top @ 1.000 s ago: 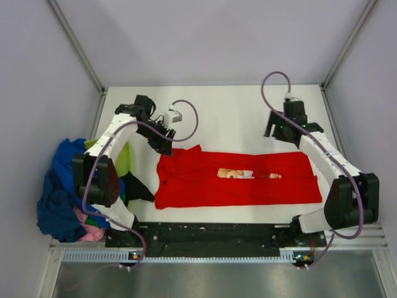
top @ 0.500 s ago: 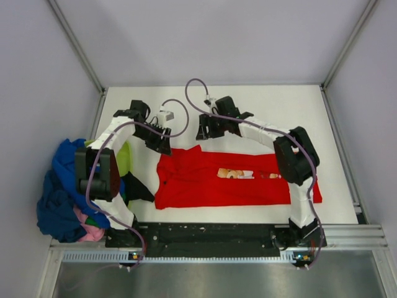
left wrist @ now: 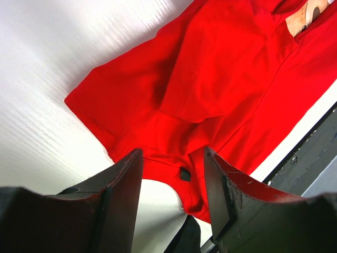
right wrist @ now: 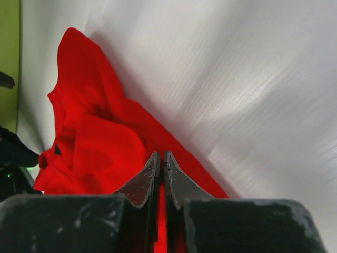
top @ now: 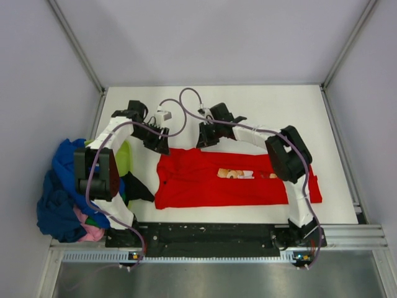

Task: Fold and stack the t-shirts
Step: Fold the other side of the tshirt into a rectangle

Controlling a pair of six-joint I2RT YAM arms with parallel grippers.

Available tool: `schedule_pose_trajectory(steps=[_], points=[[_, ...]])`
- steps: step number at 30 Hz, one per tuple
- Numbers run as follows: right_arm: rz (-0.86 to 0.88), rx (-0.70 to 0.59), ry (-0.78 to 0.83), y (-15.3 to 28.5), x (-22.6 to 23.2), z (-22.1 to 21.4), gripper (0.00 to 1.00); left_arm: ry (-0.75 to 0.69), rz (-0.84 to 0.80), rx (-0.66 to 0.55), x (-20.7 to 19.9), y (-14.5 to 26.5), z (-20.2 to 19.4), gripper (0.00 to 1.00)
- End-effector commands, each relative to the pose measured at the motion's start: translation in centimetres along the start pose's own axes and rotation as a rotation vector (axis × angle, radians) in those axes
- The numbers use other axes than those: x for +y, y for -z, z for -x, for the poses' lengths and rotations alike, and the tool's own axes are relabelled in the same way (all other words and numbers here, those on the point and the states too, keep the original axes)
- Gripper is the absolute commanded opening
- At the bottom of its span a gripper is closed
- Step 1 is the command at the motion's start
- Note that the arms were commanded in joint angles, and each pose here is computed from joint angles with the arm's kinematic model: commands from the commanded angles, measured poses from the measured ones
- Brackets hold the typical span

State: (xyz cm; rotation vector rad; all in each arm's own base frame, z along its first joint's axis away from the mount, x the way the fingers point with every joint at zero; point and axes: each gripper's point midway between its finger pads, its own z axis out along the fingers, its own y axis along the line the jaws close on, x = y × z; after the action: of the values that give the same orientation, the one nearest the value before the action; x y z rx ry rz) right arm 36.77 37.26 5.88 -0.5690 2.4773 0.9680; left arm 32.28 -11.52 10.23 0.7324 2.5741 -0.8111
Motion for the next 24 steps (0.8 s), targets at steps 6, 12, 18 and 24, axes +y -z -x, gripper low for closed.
schedule_pose_trajectory(steps=[6,12,18,24], points=[[0.168,0.030,0.179,3.8,7.3,-3.5,0.00,-0.052,0.037,-0.029,0.0,1.2,0.7,0.54],[0.238,0.134,0.231,3.6,8.9,-10.7,0.00,-0.063,0.018,-0.022,-0.1,0.9,0.5,0.54],[0.219,0.194,0.234,3.9,7.8,-14.1,0.11,-0.086,-0.050,-0.005,-1.6,0.6,0.0,0.54],[0.258,0.283,0.280,4.6,8.5,-17.8,0.32,-0.182,-0.086,0.014,-3.8,0.1,-0.8,0.55]])
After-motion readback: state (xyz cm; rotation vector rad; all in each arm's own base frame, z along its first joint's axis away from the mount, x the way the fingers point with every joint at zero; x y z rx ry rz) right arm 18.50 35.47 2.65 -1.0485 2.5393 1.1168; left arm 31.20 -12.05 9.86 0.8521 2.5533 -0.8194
